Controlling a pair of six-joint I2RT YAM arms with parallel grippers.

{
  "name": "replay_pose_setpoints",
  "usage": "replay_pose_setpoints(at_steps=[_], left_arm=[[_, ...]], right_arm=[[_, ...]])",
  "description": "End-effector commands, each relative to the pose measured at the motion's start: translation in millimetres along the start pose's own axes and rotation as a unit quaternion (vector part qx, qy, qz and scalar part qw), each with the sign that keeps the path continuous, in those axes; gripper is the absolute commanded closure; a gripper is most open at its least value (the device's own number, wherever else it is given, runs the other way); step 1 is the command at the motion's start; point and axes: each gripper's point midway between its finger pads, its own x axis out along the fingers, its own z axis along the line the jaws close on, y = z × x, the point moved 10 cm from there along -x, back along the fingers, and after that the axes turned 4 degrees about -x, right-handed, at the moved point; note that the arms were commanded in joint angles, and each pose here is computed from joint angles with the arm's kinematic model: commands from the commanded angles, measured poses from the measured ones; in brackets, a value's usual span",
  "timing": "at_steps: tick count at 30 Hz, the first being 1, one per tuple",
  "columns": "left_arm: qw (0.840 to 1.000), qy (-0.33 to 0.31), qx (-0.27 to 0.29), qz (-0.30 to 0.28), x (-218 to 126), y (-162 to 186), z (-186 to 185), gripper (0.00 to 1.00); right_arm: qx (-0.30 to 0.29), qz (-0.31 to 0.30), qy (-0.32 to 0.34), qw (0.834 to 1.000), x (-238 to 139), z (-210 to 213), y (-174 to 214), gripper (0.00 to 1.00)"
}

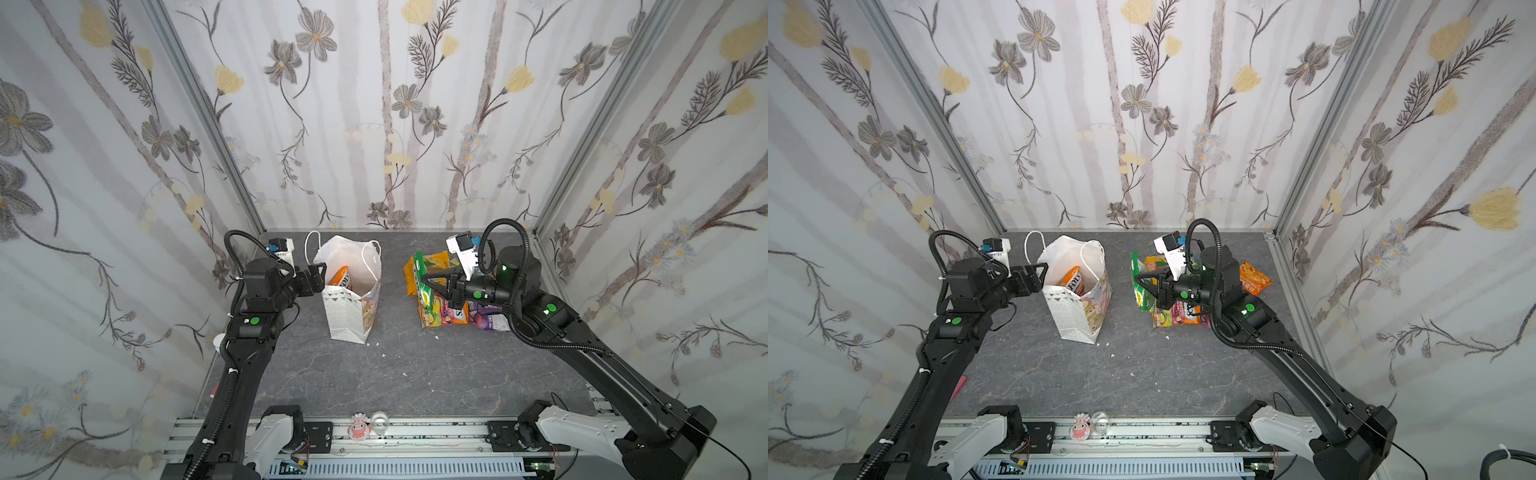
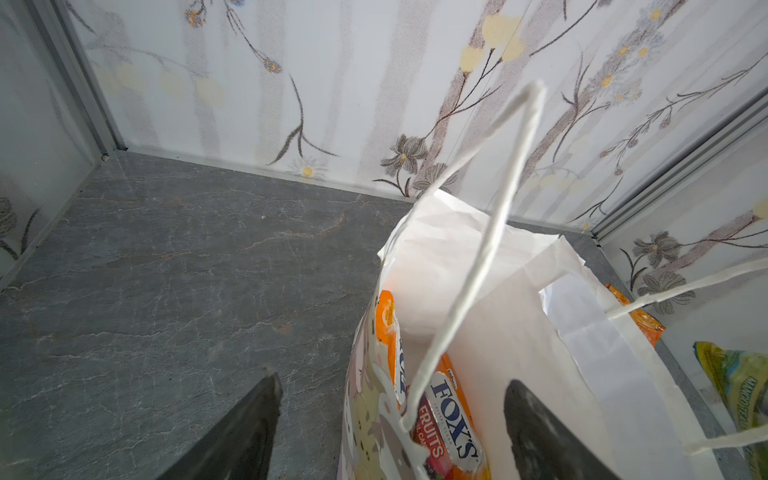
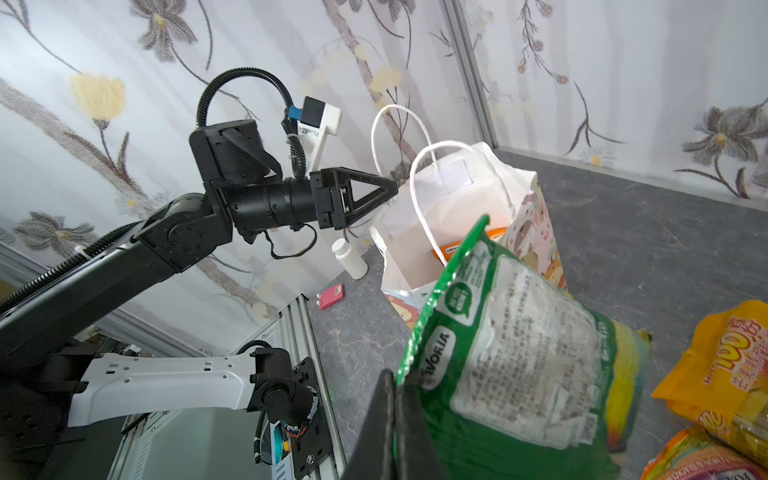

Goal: Place the snacks into the paper bag
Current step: 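Carry the green packet with the right gripper over the paper bag opening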

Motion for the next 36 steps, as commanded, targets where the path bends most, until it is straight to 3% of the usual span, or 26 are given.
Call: replay_pose_setpoints(at_steps=[1, 9, 20, 30, 36], left_arm=[[1.0, 0.008, 0.0, -0.013, 0, -3, -1, 0.16], [1.0, 0.007, -0.002, -0.01, 2, -2, -1, 0.16], [1.0, 0.009, -0.003, -0.012, 1, -3, -1, 0.16], [1.0, 0.007, -0.001, -0.01, 1, -3, -1, 0.16], [1.0, 0.008, -0.002, -0.007, 2, -3, -1, 0.16]], right_arm=[[-0.046, -0.029, -0.036, 0.998, 4, 15, -21, 1.0], [-0.096, -0.058, -0.066, 0.991, 24, 46, -61, 1.0], [-0.114, -0.067, -0.105, 0.986, 55, 58, -97, 1.0], [-0.12, -0.065, -0.14, 0.981, 84, 61, -110, 1.0], [-0.099, -0.045, -0.103, 0.989, 117, 39, -103, 1.0]])
